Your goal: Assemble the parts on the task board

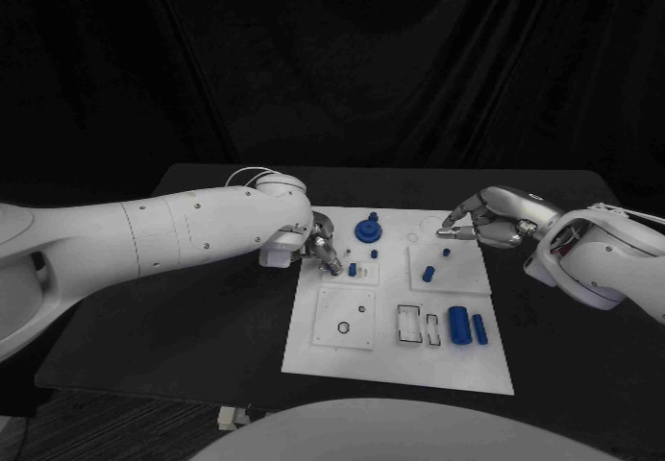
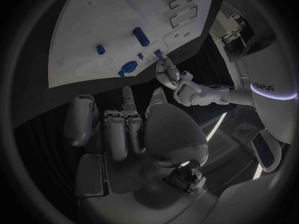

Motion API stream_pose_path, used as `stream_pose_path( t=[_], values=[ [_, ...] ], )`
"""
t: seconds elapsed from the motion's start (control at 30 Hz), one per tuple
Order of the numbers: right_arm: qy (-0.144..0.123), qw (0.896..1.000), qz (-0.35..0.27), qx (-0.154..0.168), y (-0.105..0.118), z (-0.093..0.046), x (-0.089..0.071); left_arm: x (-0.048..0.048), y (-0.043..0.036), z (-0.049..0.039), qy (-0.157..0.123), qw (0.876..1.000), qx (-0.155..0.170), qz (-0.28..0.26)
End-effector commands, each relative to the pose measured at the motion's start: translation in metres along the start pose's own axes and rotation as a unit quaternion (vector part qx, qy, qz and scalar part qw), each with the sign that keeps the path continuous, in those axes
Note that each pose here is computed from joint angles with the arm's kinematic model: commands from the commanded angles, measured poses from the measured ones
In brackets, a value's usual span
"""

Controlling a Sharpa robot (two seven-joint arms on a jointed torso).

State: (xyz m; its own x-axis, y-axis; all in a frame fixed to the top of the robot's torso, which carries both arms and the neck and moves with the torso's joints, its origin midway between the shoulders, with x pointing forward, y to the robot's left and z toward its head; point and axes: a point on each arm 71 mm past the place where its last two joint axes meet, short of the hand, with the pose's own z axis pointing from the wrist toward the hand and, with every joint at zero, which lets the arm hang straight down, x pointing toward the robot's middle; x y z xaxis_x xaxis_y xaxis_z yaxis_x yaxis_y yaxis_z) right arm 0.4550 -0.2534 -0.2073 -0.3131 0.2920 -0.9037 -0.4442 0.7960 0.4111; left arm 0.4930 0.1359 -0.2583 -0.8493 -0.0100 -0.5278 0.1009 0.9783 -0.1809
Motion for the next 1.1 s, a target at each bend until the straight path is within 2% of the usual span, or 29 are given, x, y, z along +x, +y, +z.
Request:
stream_pose_path(
  t=[0.03, 1.1],
  values=[
    [0.003, 1.0, 0.0, 0.006, -0.0012, -0.0004, 0.0012, 0.0006, -0.0022, 0.0005, 0.0, 1.0, 0.005, -0.001],
    [0.004, 1.0, 0.0, 0.007, -0.001, -0.0003, 0.0015, 0.0011, -0.0061, 0.0011, 0.002, 1.0, 0.012, 0.002]
  ],
)
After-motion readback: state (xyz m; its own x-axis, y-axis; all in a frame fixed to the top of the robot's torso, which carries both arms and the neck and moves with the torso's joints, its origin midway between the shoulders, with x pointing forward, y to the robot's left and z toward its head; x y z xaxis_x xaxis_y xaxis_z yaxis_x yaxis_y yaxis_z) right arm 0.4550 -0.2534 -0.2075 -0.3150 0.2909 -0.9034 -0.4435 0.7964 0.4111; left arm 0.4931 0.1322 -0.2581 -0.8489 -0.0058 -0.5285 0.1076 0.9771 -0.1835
